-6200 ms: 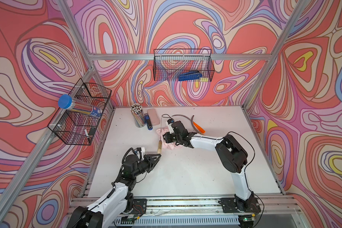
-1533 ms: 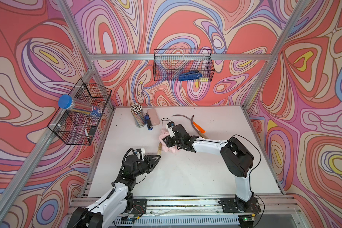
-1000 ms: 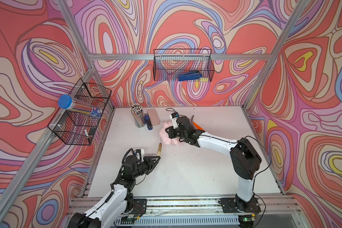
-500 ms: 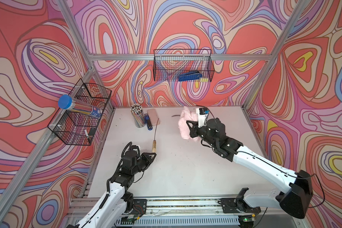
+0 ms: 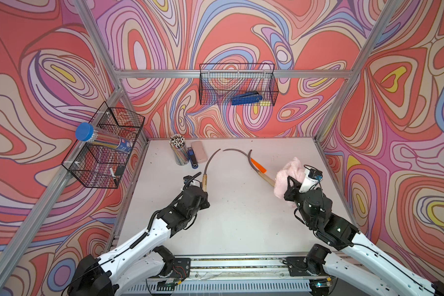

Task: Wipe small sickles with rags
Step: Place the small sickle at the center of the board.

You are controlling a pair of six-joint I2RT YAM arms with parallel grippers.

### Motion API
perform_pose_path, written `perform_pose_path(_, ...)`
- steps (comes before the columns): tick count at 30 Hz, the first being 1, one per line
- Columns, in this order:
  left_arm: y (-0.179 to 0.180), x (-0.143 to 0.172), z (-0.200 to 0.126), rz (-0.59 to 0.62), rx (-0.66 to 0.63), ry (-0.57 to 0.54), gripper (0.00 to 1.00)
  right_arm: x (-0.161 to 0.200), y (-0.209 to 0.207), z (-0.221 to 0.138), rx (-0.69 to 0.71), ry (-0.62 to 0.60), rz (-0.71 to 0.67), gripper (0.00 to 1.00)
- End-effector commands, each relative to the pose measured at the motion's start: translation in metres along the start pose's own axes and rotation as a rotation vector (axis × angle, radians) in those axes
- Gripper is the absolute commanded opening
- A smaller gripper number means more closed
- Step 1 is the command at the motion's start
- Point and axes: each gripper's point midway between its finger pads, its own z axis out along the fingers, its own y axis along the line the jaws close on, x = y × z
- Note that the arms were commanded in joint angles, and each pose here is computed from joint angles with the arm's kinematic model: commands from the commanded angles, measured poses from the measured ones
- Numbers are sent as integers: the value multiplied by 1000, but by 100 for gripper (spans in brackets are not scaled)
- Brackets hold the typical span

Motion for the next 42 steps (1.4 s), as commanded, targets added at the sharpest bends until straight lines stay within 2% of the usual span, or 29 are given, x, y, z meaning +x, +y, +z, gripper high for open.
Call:
perform_pose_path(1,28,-21,4,98,-227,-126,0,12,-43,-7,172,-33,15,0)
perform_pose_path(4,37,-18,10,155,-313,-125,0,25,-61,-10,226,-42,25,0)
perform_pose_path(9,35,-7,23,226,-341,-92,0,48,-72,-7,251,-32,51,0)
perform_pose_path(13,37,5,31,268,-384,-54,0,51,-73,-7,254,-24,51,0)
perform_pose_path(18,39,19,41,323,-396,-19,0,53,-68,-4,233,-14,41,0)
perform_pose_path(22,27,31,55,359,-298,-2,0,54,-65,-1,226,-6,31,0)
perform_pose_path(31,43,35,64,367,-377,-24,0,56,-64,-2,216,3,30,0)
perform_pose_path(42,47,42,67,357,-346,-46,2,56,-63,-2,212,8,35,0)
